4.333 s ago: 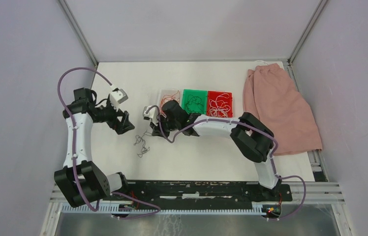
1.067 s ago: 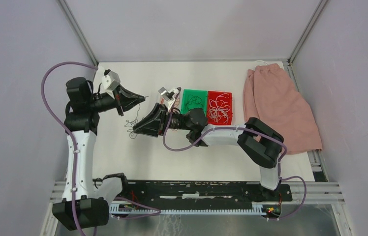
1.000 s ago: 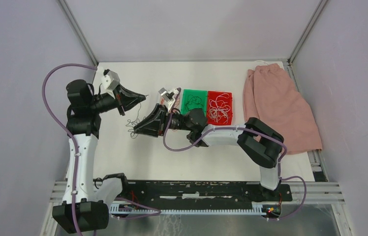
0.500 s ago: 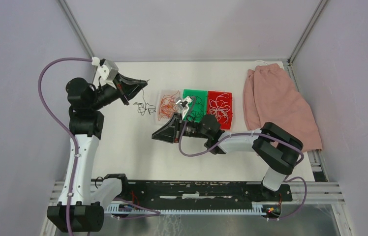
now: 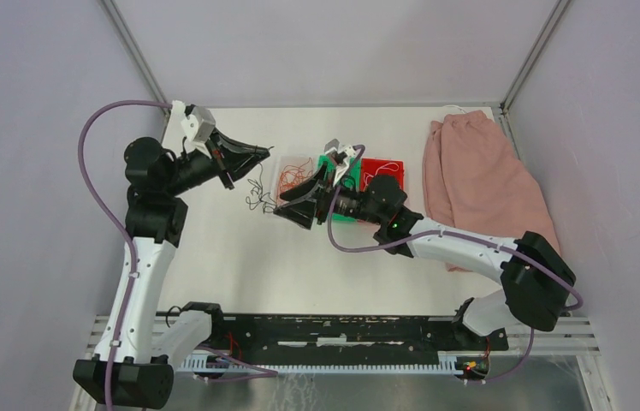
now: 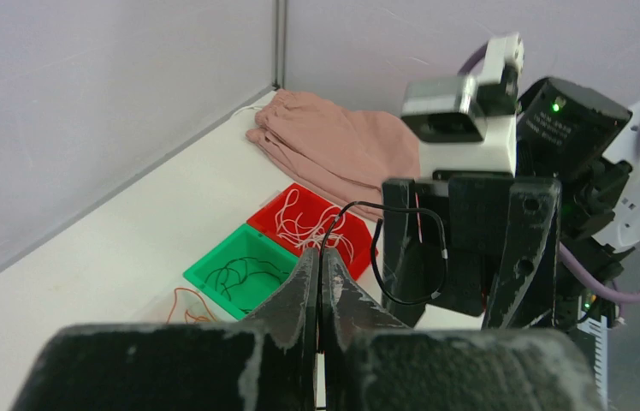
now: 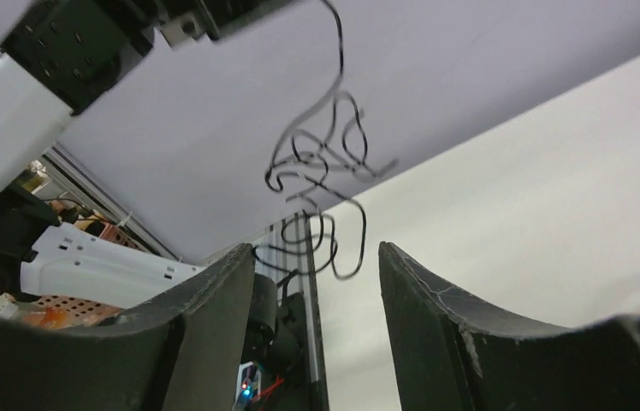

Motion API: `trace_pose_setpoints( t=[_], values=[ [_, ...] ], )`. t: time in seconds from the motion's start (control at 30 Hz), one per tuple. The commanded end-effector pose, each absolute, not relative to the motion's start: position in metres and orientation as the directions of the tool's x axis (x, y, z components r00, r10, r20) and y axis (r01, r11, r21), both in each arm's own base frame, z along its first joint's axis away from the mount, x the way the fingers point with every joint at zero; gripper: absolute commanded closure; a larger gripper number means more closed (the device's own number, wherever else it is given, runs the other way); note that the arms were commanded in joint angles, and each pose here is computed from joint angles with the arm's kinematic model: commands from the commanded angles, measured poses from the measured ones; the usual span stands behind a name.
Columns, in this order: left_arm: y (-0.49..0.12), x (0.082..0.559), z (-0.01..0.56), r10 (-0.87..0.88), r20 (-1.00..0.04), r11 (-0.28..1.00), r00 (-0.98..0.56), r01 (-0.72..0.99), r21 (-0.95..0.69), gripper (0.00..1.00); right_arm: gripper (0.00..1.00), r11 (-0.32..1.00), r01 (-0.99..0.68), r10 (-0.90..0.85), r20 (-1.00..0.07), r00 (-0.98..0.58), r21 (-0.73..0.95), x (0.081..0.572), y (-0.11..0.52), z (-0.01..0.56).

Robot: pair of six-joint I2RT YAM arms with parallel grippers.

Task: Untangle the cables
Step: Place the cable in the bin.

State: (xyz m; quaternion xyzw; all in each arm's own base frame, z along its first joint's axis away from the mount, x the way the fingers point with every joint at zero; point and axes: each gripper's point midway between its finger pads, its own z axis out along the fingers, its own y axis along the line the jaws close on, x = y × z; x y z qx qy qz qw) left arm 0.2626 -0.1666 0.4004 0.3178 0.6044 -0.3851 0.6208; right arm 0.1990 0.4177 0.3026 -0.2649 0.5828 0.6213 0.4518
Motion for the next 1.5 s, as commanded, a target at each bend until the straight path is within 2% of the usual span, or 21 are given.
trace_pose_setpoints(
  t=[0.0,0.1,0.27,0.37,0.43,0.57,0.63,0.67,0.7,0.8,0.87,0.9,1.07,1.23,1.33,1.47],
  values=[
    [-0.175,0.25,0.404,-0.128,-0.989,0.477,-0.07,0.87,-0.123,0.96,0.37,0.082,-0.922,0.295,-0.893,-0.339,0.377,0.205,0.42,0.348],
    [-0.179,0.25,0.402,-0.135,-0.987,0.476,-0.084,0.868,-0.139,0.96,0.36,0.046,-0.922,0.305,-0.884,-0.353,0.384,0.204,0.427,0.357],
    [-0.184,0.249,0.399,-0.137,-0.986,0.467,-0.097,0.871,-0.151,0.96,0.35,0.058,-0.912,0.321,-0.873,-0.368,0.406,0.216,0.438,0.357],
    [-0.184,0.252,0.397,-0.135,-0.986,0.474,-0.099,0.867,-0.152,0.96,0.4,0.035,-0.908,0.338,-0.86,-0.382,0.418,0.218,0.445,0.361],
    [-0.183,0.254,0.396,-0.134,-0.986,0.48,-0.101,0.864,-0.154,0.96,0.53,0.031,-0.904,0.338,-0.856,-0.391,0.426,0.222,0.45,0.361],
    [-0.182,0.256,0.392,-0.125,-0.986,0.492,-0.107,0.856,-0.155,0.93,0.88,0.08,-0.889,0.309,-0.859,-0.409,0.452,0.234,0.453,0.35],
    [-0.176,0.262,0.384,-0.096,-0.99,0.54,-0.101,0.83,-0.137,0.82,0.98,0.127,-0.877,0.305,-0.859,-0.411,0.464,0.243,0.446,0.343],
    [-0.172,0.267,0.378,-0.078,-0.991,0.573,-0.109,0.809,-0.134,0.69,1.0,0.152,-0.868,0.298,-0.86,-0.415,0.472,0.249,0.44,0.337],
    [-0.166,0.273,0.365,-0.05,-0.989,0.616,-0.141,0.775,-0.141,0.54,1.0,0.178,-0.861,0.292,-0.861,-0.416,0.476,0.255,0.434,0.331],
    [-0.141,0.29,0.327,0.052,-0.971,0.742,-0.233,0.66,-0.118,0.41,1.0,0.284,-0.824,0.254,-0.867,-0.429,0.491,0.276,0.406,0.305],
    [-0.129,0.293,0.298,0.141,-0.941,0.777,-0.307,0.624,-0.087,0.12,1.0,0.395,-0.791,0.18,-0.884,-0.432,0.467,0.291,0.386,0.275],
    [-0.125,0.292,0.284,0.183,-0.92,0.781,-0.347,0.62,-0.079,0.02,1.0,0.46,-0.762,0.133,-0.884,-0.448,0.455,0.299,0.375,0.257],
    [-0.111,0.291,0.252,0.265,-0.85,0.805,-0.455,0.59,-0.065,0.01,1.0,0.68,-0.648,-0.047,-0.862,-0.505,0.342,0.328,0.324,0.187],
    [-0.107,0.292,0.246,0.273,-0.819,0.814,-0.505,0.574,-0.083,0.01,0.99,0.781,-0.564,-0.114,-0.826,-0.553,0.27,0.354,0.301,0.15],
    [-0.101,0.296,0.24,0.273,-0.788,0.834,-0.551,0.544,-0.092,0.01,0.96,0.827,-0.507,-0.128,-0.797,-0.59,0.243,0.371,0.296,0.131],
    [-0.09,0.304,0.241,0.259,-0.776,0.855,-0.575,0.51,-0.093,0.01,0.84,0.855,-0.458,-0.107,-0.782,-0.614,0.243,0.387,0.298,0.126]
  ],
)
